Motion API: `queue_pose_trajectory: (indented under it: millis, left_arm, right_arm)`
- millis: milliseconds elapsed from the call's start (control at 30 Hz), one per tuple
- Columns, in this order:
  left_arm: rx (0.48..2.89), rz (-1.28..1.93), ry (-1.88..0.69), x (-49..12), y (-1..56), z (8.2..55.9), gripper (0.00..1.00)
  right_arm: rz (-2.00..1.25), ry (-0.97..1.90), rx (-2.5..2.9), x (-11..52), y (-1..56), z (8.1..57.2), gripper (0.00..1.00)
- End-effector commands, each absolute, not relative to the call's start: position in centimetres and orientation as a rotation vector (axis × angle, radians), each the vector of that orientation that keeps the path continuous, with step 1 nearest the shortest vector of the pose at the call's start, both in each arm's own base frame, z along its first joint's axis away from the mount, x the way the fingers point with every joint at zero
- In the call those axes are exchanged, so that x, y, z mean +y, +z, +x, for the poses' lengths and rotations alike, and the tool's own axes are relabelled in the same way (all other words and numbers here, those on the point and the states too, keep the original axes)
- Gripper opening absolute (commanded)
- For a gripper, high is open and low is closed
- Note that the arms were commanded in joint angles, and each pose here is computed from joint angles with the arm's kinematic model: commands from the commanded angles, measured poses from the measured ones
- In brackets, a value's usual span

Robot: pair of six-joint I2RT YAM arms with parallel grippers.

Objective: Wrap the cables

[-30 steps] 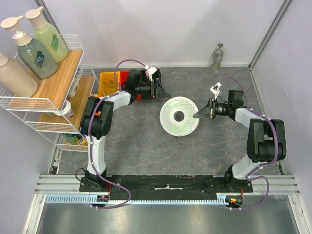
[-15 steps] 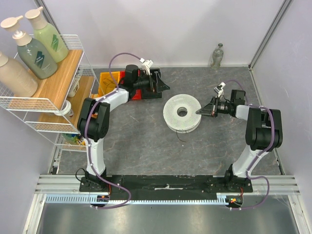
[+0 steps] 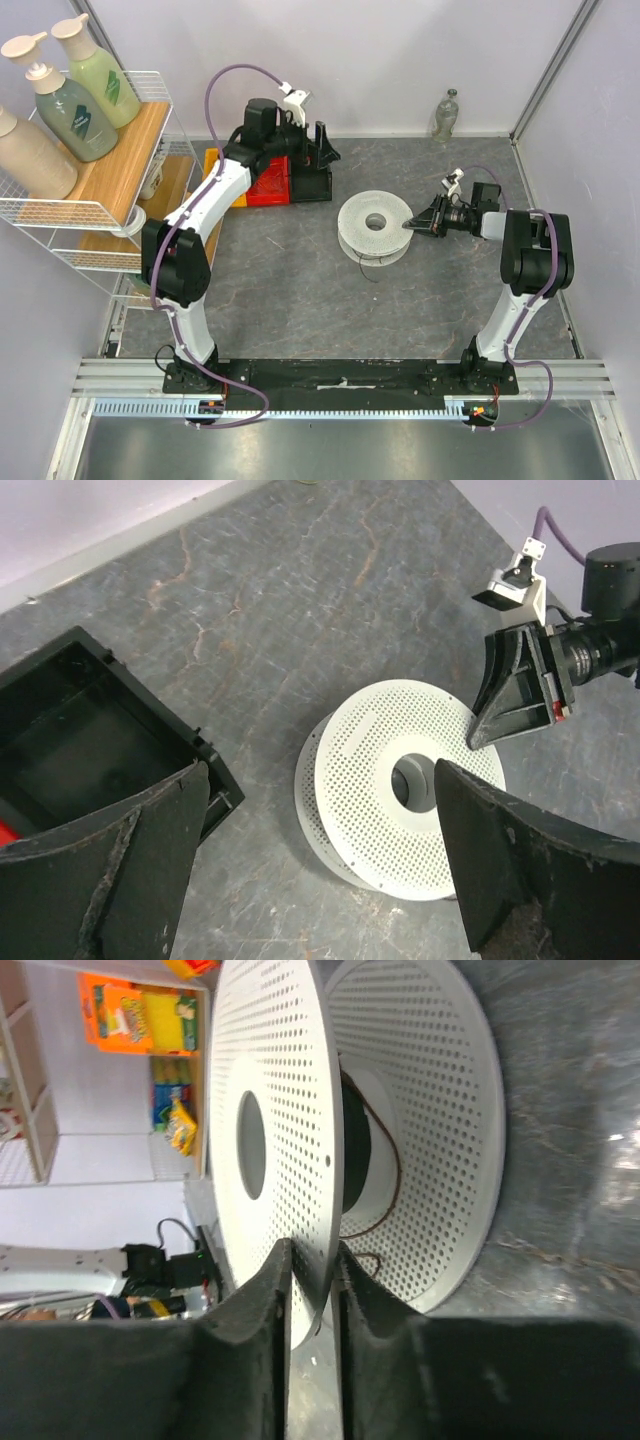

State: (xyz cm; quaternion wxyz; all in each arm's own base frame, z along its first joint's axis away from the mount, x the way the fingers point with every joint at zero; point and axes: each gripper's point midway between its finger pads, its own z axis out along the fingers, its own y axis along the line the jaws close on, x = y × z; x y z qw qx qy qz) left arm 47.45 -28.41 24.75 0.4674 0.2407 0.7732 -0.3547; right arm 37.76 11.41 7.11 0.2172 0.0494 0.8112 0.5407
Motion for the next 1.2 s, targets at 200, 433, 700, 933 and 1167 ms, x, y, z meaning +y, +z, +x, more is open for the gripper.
queue_pose_trajectory:
  millis: [200,433,700,933,1167]
  left_arm:
    - [2.019,0.757,-0.559,-24.1,25.7,45.4,0.99]
    - [2.009,0.835,-0.495,-23.0,26.9,44.0,0.99]
    - [2.046,0.817,-0.402,-20.9,27.9,42.5,0.99]
    - [2.062,0.793,-0.305,-19.1,27.9,41.3,0.99]
    - [2.065,0.855,-0.201,-20.9,25.5,37.8,0.99]
  right_arm:
    - [0.071,1.093,2.341,8.0,5.0,40.6,0.49]
    - [0.039,0.987,2.382,6.8,5.9,39.8,0.86]
    - [0.011,0.807,2.402,2.8,8.6,38.3,0.98]
    - [-0.061,0.662,2.334,0.2,14.1,38.0,0.98]
    - [-0.351,0.512,2.150,3.2,22.1,35.9,0.98]
